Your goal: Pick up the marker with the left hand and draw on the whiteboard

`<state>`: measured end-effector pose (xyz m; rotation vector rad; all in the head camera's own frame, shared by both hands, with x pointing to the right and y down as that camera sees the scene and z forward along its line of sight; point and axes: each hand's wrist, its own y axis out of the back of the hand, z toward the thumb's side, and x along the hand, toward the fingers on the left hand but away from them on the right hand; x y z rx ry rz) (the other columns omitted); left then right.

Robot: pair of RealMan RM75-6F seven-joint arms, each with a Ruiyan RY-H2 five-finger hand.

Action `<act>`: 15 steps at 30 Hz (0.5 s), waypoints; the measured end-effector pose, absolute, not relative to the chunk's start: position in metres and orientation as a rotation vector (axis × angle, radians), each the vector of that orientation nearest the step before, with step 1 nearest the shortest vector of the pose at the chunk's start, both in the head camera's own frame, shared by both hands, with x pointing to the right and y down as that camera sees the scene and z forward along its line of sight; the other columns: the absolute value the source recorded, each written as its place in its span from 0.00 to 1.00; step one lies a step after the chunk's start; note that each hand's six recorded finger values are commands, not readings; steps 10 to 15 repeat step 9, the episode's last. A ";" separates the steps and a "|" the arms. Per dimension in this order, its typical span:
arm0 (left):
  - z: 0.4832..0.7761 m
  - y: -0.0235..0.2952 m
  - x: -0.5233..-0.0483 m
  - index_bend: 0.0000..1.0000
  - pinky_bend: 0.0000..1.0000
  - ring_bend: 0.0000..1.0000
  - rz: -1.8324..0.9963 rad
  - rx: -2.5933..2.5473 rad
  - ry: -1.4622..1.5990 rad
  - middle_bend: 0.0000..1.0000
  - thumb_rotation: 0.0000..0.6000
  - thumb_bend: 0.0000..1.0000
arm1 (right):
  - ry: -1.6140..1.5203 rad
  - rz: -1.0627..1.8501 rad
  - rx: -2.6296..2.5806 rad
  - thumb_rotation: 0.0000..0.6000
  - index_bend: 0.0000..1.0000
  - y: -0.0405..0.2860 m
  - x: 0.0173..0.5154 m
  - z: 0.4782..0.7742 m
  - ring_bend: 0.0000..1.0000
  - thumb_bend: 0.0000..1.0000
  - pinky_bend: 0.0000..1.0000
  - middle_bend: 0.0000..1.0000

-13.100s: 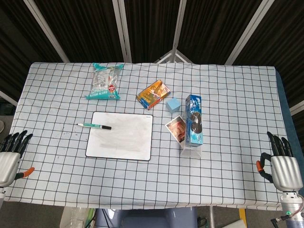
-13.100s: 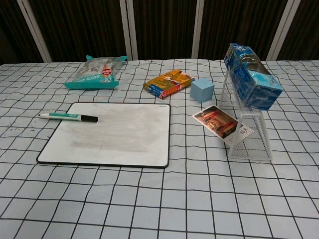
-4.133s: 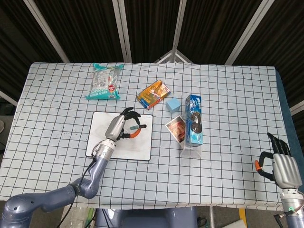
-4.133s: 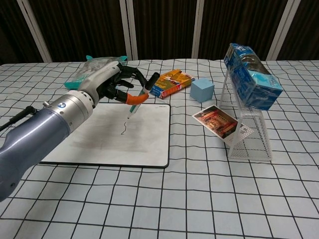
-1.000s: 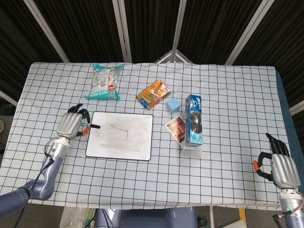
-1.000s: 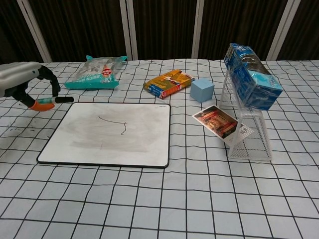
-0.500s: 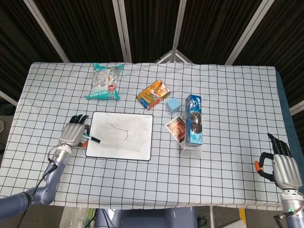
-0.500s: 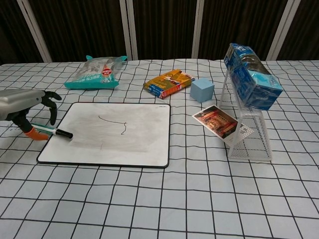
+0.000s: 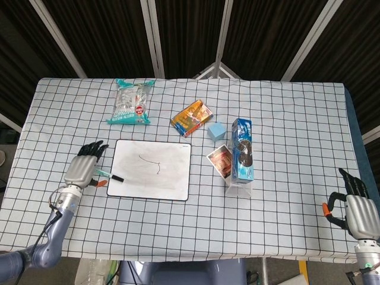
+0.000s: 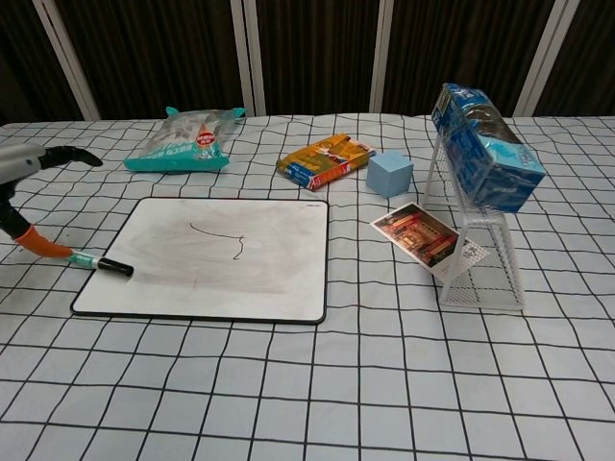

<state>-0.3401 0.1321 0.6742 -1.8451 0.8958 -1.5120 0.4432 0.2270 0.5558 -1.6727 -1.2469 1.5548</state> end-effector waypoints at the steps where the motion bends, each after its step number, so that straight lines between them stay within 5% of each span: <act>1: 0.665 0.137 -0.344 0.05 0.00 0.00 -1.498 -1.845 0.921 0.00 1.00 0.17 | -1.247 1.553 -1.672 1.00 0.00 0.227 0.444 0.555 0.00 0.42 0.00 0.00; 9: 0.601 0.167 -0.370 0.00 0.00 0.00 -1.366 -1.770 0.986 0.00 1.00 0.13 | -1.205 1.532 -1.655 1.00 0.00 0.227 0.443 0.553 0.00 0.42 0.00 0.00; 15: 0.601 0.167 -0.370 0.00 0.00 0.00 -1.366 -1.770 0.986 0.00 1.00 0.13 | -1.205 1.532 -1.655 1.00 0.00 0.227 0.443 0.553 0.00 0.42 0.00 0.00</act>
